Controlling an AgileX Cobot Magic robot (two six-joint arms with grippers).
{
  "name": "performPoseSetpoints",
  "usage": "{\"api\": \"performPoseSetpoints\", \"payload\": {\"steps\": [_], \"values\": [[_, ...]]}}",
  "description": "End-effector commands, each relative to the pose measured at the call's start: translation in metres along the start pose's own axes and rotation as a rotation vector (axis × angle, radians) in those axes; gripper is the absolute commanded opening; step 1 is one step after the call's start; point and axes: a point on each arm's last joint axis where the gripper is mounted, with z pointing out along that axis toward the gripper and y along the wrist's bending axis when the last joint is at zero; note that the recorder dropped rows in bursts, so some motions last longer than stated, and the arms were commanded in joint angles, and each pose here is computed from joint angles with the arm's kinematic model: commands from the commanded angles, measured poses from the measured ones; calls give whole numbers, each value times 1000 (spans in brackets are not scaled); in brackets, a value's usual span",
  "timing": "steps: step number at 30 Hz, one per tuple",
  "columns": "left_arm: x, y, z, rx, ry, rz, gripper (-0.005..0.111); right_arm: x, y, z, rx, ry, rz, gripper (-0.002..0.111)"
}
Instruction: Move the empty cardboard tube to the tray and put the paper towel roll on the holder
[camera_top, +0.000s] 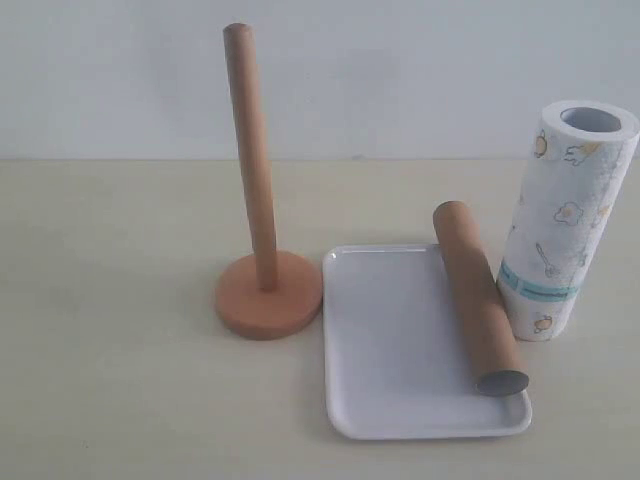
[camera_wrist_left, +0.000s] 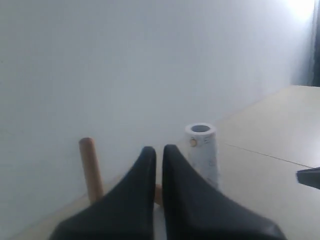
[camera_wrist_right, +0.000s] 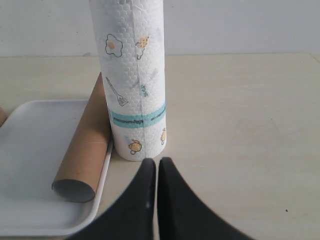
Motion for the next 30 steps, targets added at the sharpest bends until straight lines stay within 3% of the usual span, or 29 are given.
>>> {"api": "performPoseSetpoints", "payload": {"steps": [1,7,16,24,30], "values": [[14,11,0,-181,3,194,4,-1,0,0,-1,-11,-1,1],[71,27,6,-436,63,247,4,-1,0,0,-1,-11,-1,1],[153,35,-15,-711,-36,-50,4,-1,0,0,-1,-11,-1,1],[162,35,-19,-747,-50,-135,4,-1,0,0,-1,-11,-1,1],[152,26,-28,-731,-194,-105,4,-1,0,0,-1,-11,-1,1]]}}
